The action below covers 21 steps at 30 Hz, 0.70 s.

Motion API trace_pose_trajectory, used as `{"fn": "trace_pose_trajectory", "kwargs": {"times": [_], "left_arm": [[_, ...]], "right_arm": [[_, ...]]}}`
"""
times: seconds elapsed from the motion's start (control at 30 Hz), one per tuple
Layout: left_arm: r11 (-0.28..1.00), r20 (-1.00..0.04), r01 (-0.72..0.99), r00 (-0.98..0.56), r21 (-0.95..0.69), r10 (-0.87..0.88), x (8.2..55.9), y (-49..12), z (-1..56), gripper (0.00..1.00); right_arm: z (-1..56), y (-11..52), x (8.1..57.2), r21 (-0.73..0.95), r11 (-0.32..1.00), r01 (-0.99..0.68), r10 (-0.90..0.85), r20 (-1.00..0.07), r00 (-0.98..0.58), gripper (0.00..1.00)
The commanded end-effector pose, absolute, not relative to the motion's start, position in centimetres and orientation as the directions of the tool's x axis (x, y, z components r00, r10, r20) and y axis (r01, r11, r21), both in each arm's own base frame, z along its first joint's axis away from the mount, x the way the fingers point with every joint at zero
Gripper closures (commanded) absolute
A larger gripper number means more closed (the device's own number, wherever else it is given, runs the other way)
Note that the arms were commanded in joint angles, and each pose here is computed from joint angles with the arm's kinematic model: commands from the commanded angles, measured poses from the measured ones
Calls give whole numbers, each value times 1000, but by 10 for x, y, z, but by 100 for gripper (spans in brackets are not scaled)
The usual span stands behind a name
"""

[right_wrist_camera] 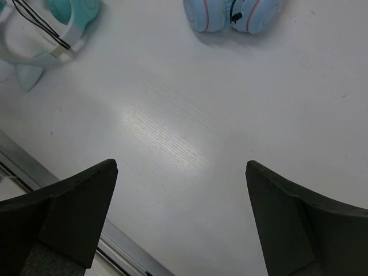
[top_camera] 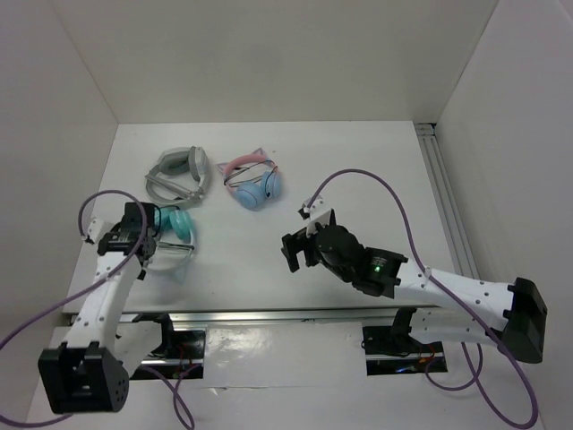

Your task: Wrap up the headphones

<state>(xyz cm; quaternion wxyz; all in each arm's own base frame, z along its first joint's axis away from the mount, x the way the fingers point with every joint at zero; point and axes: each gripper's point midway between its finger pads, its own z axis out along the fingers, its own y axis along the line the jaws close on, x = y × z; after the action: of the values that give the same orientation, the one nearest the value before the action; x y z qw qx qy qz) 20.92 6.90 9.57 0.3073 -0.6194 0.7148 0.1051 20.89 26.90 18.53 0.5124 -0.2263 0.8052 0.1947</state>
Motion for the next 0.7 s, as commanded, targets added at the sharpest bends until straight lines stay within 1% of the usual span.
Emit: {"fn": "trace_pose_trajectory", "kwargs": {"times": [0.0, 0.07, 0.1, 0.13, 0.2, 0.23, 0.27, 0.3, 0.33, 0.37, 0.4, 0.43, 0.47, 0.53, 0.57, 0.6, 0.67], "left_arm": [[352, -615, -866, -67, -356, -786, 221, 66, 163, 0], [448, -632, -797, -110, -406, -767, 228, 56, 191, 0], [520, -637, -731, -152, -442, -756, 229, 44, 209, 0], [625, -694, -654, -206, -426, -690, 230, 39, 232, 0], [729, -752, -547, -248, -411, -610, 227, 31, 258, 0], [830, -809, -416, -293, -372, -509, 223, 20, 280, 0], [858, -829, -374, -302, -351, -471, 220, 17, 289, 0], [881, -831, -353, -346, -316, -436, 209, 14, 288, 0], [896, -837, -339, -365, -287, -407, 201, 12, 289, 0], [904, -852, -301, -339, -303, -399, 191, 7, 302, 0], [903, -844, -310, -357, -296, -400, 177, 8, 300, 0], [896, -848, -320, -335, -308, -411, 167, 10, 306, 0], [892, -871, -305, -260, -335, -416, 151, 14, 323, 0], [889, -879, -305, -232, -342, -417, 129, 18, 327, 0], [888, -886, -290, -193, -358, -421, 116, 19, 335, 0], [888, -885, -293, -201, -355, -420, 112, 19, 335, 0], [888, -885, -293, -202, -354, -420, 98, 21, 333, 0]], "right_arm": [[229, 276, 210, 160, 835, -527, -47, -932, -359, 0], [245, 275, 209, 157, 845, -511, -47, -930, -364, 0], [252, 273, 206, 164, 853, -496, -40, -926, -375, 0], [257, 272, 203, 177, 869, -461, -20, -920, -392, 0], [273, 259, 193, 174, 888, -425, -27, -905, -425, 0], [278, 260, 182, 181, 893, -413, -13, -905, -426, 0], [283, 247, 172, 173, 897, -407, -22, -902, -431, 0], [297, 244, 165, 216, 893, -394, 26, -900, -435, 0], [301, 240, 158, 212, 887, -411, 12, -899, -437, 0], [302, 227, 156, 209, 897, -389, 11, -892, -453, 0], [308, 223, 155, 219, 898, -383, 21, -888, -459, 0], [311, 217, 153, 222, 899, -377, 24, -885, -465, 0], [313, 204, 151, 221, 909, -354, 29, -879, -475, 0], [316, 193, 149, 240, 914, -328, 54, -871, -488, 0], [322, 180, 148, 240, 918, -315, 61, -872, -486, 0], [323, 176, 147, 230, 921, -314, 51, -871, -488, 0], [331, 162, 146, 253, 923, -289, 88, -872, -482, 0]]}}
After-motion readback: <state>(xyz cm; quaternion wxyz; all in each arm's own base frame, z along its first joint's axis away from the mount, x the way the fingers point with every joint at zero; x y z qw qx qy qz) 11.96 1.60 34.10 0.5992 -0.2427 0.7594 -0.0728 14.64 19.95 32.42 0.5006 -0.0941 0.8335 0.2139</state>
